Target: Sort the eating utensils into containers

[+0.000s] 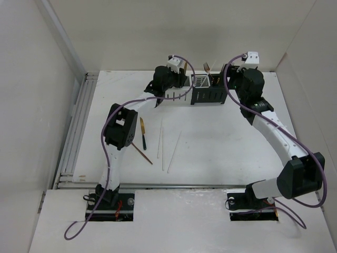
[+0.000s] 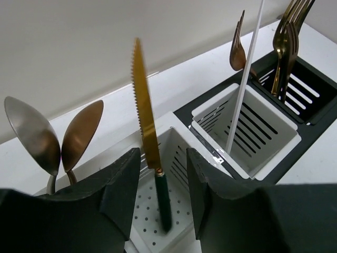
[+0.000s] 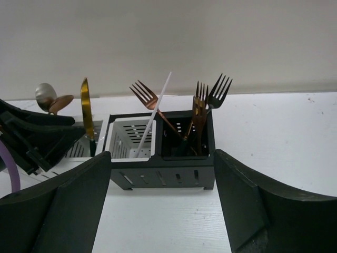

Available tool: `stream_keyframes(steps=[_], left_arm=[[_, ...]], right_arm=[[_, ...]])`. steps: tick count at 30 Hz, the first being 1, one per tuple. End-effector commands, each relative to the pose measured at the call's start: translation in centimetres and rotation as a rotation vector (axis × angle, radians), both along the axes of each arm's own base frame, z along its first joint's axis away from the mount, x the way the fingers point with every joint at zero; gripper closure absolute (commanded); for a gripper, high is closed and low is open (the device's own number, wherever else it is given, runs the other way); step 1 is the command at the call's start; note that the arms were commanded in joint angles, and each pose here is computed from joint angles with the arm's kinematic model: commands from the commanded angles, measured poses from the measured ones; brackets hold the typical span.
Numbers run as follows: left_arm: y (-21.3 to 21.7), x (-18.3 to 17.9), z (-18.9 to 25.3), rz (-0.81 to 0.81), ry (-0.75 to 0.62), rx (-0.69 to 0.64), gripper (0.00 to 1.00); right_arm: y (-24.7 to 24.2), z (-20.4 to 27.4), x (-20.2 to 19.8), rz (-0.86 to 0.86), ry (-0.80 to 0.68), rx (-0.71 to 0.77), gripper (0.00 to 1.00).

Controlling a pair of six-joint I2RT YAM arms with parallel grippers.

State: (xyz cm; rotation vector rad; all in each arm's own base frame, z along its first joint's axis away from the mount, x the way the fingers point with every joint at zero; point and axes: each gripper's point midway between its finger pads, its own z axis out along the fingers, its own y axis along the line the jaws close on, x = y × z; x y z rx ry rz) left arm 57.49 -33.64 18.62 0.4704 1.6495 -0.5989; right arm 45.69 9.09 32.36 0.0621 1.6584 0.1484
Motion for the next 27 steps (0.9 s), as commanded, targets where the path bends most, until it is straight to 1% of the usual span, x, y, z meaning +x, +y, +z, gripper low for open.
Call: stream_keyframes(steps=[1, 2, 3, 4, 5, 6, 7, 10, 11, 12, 13, 14, 15, 16, 17, 18, 19, 20, 21, 22, 23, 24, 25, 26, 27], left_arm=[[0.2, -0.7, 6.0, -0.006, -0.075, -0.065, 0.63], [0.7, -0.5, 7.3, 0.003, -0.096, -0.075, 0.63], [0.7, -0.6, 6.9, 0.003, -0.076, -0.076, 0.63], [1.3, -0.4, 7.5, 0.013, -0.072, -0.074, 0.61], [1.2, -0.6, 9.0, 0.002, -0.086, -0.082, 0.57], [1.2, -0.6, 9.3, 0.002, -0.078, -0.078, 0.49], [1.8, -0.7, 9.6, 0.004, -0.052, -0.066, 0.46], [2.5, -1.0, 14.3, 0.022, -0.097, -0.057, 0.37], [3.6, -1.3, 15.6, 0.045, -0.085, -0.05, 0.36], [4.2, -1.6, 17.8, 0.067, -0.114, -0.053, 0.36], [5.4, -1.7, 19.0, 0.094, -0.125, -0.045, 0.34], [6.4, -2.8, 20.7, 0.118, -0.123, -0.031, 0.34], [8.6, -2.6, 21.5, 0.21, -0.124, -0.011, 0.33], [10.6, -2.7, 22.3, 0.278, -0.127, 0.019, 0.33], [12.1, -3.0, 22.3, 0.347, -0.103, 0.04, 0.33], [14.8, -4.1, 22.2, 0.439, -0.055, 0.081, 0.37], [19.0, -4.3, 21.1, 0.642, -0.01, 0.115, 0.41], [21.2, -5.0, 20.4, 0.756, 0.039, 0.079, 0.44], [23.6, -7.0, 20.2, 0.846, 0.081, 0.096, 0.48], [26.5, -8.1, 19.6, 0.955, 0.108, 0.115, 0.51], [27.6, -9.1, 17.0, 0.974, 0.175, 0.151, 0.52], [28.5, -10.2, 15.8, 0.992, 0.216, 0.164, 0.53], [30.3, -12.3, 15.4, 1.037, 0.267, 0.131, 0.53], [31.3, -13.8, 12.0, 1.061, 0.346, 0.169, 0.53], [31.7, -14.9, 10.5, 1.062, 0.394, 0.162, 0.48]], right_arm=[[-0.5, 3.3, 0.3, -0.006, -0.092, -0.044, 0.17], [-0.5, 3.1, 0.3, -0.006, -0.083, -0.047, 0.17], [-0.6, 3.1, 0.3, -0.005, -0.084, -0.057, 0.17], [-0.6, 3.1, 0.3, -0.005, -0.084, -0.057, 0.17], [-0.6, 3.1, 0.3, -0.005, -0.084, -0.057, 0.17], [-0.6, 2.9, 0.2, -0.005, -0.075, -0.06, 0.17], [-0.4, 3.3, 0.2, 0.007, -0.084, -0.057, 0.17], [1.0, 2.9, -0.2, 0.038, -0.06, -0.062, 0.17], [1.5, 3.1, -0.4, 0.051, -0.055, -0.064, 0.16], [3.1, 2.4, -0.7, 0.094, -0.029, -0.079, 0.16], [4.0, 1.9, -1.3, 0.117, 0.014, -0.092, 0.16], [5.2, 0.2, -1.3, 0.147, 0.069, -0.119, 0.16], [6.6, -1.0, -1.8, 0.189, 0.113, -0.133, 0.16], [9.3, -2.2, -2.9, 0.259, 0.156, -0.15, 0.16], [10.7, -5.0, -3.9, 0.307, 0.254, -0.187, 0.16], [12.3, -7.0, -4.9, 0.352, 0.318, -0.198, 0.17], [14.8, -8.1, -6.5, 0.408, 0.365, -0.206, 0.17], [15.3, -10.1, -7.9, 0.417, 0.458, -0.228, 0.19], [15.9, -12.6, -8.8, 0.38, 0.551, -0.197, 0.22], [16.1, -13.9, -9.6, 0.358, 0.608, -0.182, 0.24], [16.4, -15.6, -11.0, 0.37, 0.685, -0.165, 0.25], [17.1, -16.7, -11.9, 0.386, 0.726, -0.14, 0.27], [17.3, -17.5, -12.5, 0.379, 0.764, -0.097, 0.27], [18.3, -18.1, -13.5, 0.424, 0.789, -0.069, 0.27], [18.7, -19.1, -14.3, 0.432, 0.812, -0.057, 0.28]])
